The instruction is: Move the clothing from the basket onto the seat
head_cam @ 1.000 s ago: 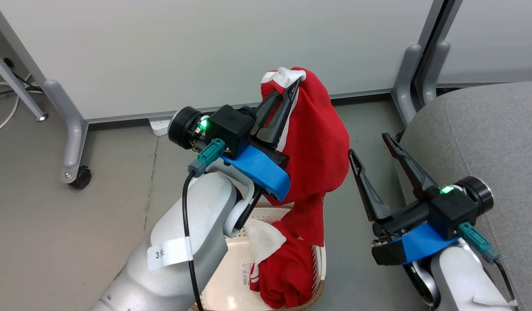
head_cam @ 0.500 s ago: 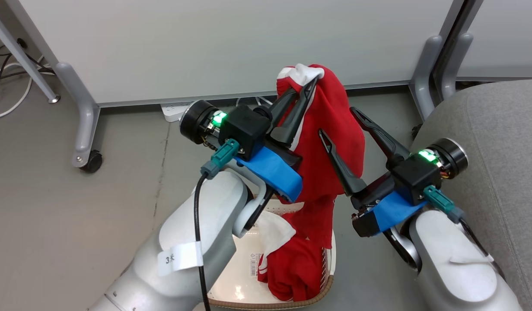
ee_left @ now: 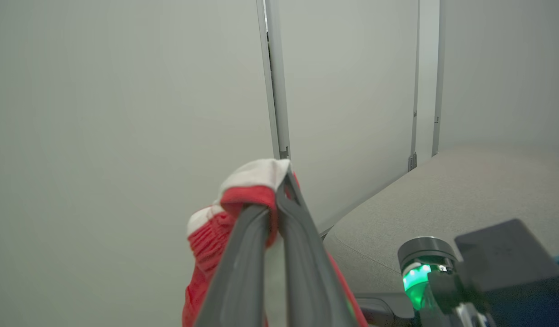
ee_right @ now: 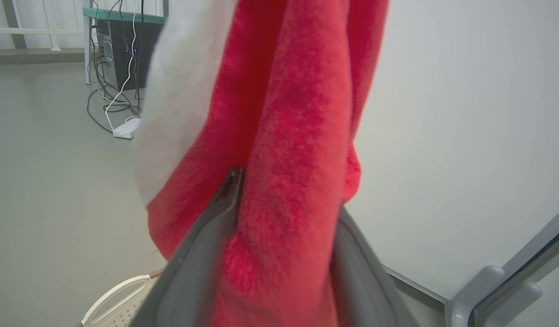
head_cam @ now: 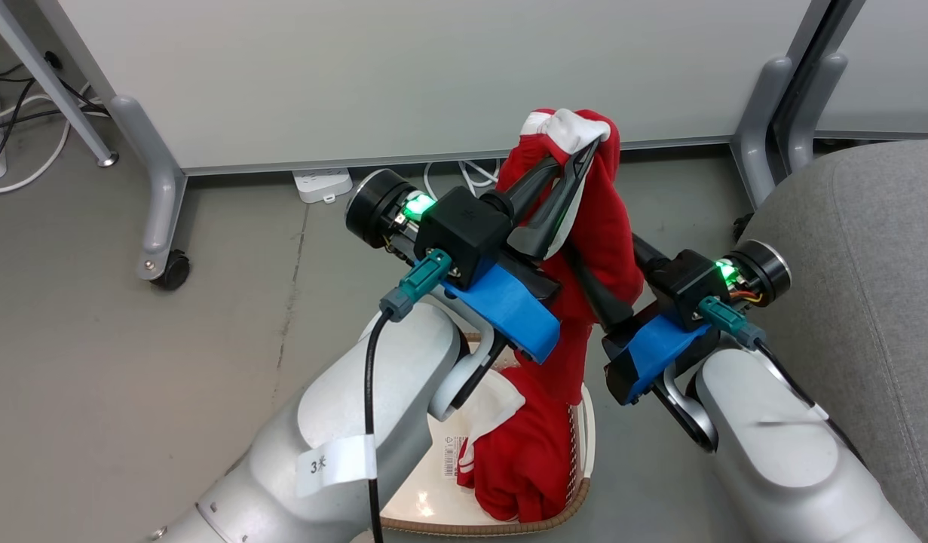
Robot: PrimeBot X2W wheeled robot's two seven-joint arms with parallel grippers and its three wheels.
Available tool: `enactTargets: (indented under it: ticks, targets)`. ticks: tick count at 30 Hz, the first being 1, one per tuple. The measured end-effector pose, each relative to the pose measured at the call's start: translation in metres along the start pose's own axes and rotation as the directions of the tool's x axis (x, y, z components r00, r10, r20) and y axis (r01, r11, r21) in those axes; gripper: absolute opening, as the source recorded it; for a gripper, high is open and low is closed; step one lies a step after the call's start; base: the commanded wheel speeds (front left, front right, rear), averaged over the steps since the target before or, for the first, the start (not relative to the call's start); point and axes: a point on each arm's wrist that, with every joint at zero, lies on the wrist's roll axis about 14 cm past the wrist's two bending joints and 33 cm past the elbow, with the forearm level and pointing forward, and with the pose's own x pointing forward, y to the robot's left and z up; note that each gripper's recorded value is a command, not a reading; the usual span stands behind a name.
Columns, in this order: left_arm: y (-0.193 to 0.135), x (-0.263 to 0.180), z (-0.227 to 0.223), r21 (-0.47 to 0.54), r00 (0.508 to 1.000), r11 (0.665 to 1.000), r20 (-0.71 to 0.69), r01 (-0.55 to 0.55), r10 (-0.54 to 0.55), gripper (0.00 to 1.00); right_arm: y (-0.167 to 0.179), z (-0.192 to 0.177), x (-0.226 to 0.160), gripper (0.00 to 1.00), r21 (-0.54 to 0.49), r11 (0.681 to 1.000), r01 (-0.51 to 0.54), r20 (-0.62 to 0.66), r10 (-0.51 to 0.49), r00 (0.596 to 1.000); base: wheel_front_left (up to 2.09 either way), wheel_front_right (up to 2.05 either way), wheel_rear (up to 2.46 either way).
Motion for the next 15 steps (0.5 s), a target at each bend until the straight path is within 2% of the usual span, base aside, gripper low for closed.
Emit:
enactTargets:
  ticks: [15]
  targets:
    - [-0.0004, 0.0015, 0.0025, 0.001, 1.0, 1.0, 0.004, -0.003, 0.003, 0.0, 0.0029, 0.0055, 0.0025, 0.0, 0.004, 1.0, -0.015, 0.011, 0.015, 1.0, 0.0, 0.0, 0.0]
